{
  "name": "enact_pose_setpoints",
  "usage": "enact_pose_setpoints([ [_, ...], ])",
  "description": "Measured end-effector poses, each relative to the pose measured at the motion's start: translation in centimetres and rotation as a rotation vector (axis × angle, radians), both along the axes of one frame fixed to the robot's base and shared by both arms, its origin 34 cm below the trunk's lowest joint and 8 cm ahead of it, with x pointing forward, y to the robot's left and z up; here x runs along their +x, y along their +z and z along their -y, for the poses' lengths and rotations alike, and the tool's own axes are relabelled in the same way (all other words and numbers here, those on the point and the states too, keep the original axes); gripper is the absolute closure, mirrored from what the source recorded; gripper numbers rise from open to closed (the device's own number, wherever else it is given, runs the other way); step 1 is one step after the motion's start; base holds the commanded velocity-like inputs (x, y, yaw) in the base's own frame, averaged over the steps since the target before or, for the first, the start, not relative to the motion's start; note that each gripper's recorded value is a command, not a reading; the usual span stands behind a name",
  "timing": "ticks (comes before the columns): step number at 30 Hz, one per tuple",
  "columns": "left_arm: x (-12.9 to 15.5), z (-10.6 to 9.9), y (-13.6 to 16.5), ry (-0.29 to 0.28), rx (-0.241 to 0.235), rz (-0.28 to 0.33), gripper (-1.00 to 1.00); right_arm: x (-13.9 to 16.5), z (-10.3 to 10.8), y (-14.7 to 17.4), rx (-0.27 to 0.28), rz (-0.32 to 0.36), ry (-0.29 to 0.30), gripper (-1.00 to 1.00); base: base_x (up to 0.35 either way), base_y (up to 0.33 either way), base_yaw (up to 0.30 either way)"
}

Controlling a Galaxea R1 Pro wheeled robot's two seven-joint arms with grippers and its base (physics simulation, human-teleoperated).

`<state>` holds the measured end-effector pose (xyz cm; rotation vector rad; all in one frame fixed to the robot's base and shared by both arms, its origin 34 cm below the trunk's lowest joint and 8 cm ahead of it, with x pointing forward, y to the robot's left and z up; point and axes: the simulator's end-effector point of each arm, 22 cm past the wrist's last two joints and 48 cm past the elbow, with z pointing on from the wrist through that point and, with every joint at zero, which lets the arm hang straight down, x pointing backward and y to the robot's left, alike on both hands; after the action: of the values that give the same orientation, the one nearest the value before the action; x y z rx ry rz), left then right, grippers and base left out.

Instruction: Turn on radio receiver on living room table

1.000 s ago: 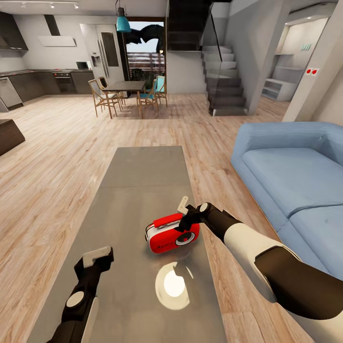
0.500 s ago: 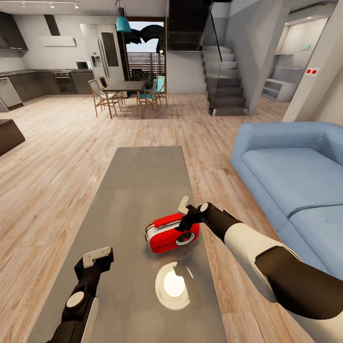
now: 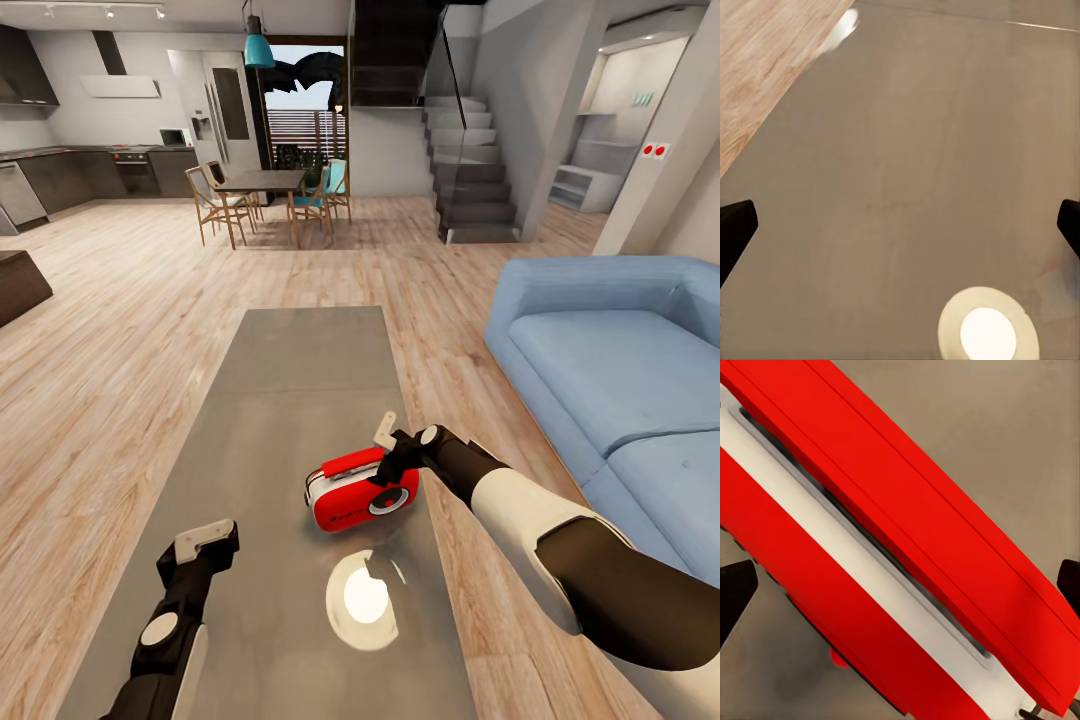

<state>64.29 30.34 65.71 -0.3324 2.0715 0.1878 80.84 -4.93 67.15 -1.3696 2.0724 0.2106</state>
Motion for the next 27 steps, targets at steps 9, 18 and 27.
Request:
enact_pose_setpoints([
  [9,-0.3,0.2,-0.5,0.001,0.001,-0.017,-1.00,0.1,-0.1,0.2,0.001,0.006,0.002,-1.00,0.000,0.000,0.000],
  [18,-0.7,0.7,-1.5,-0.007,-0.012,-0.035,-1.00,0.3,-0.3,0.4,0.003,0.013,0.003,-1.00,0.000,0.000,0.000],
  [27,-0.6,0.9,-1.6,-0.016,-0.015,-0.035,-1.00,1.8,0.3,0.9,-0.012,0.074,-0.042,-1.00,0.000,0.000,0.000],
])
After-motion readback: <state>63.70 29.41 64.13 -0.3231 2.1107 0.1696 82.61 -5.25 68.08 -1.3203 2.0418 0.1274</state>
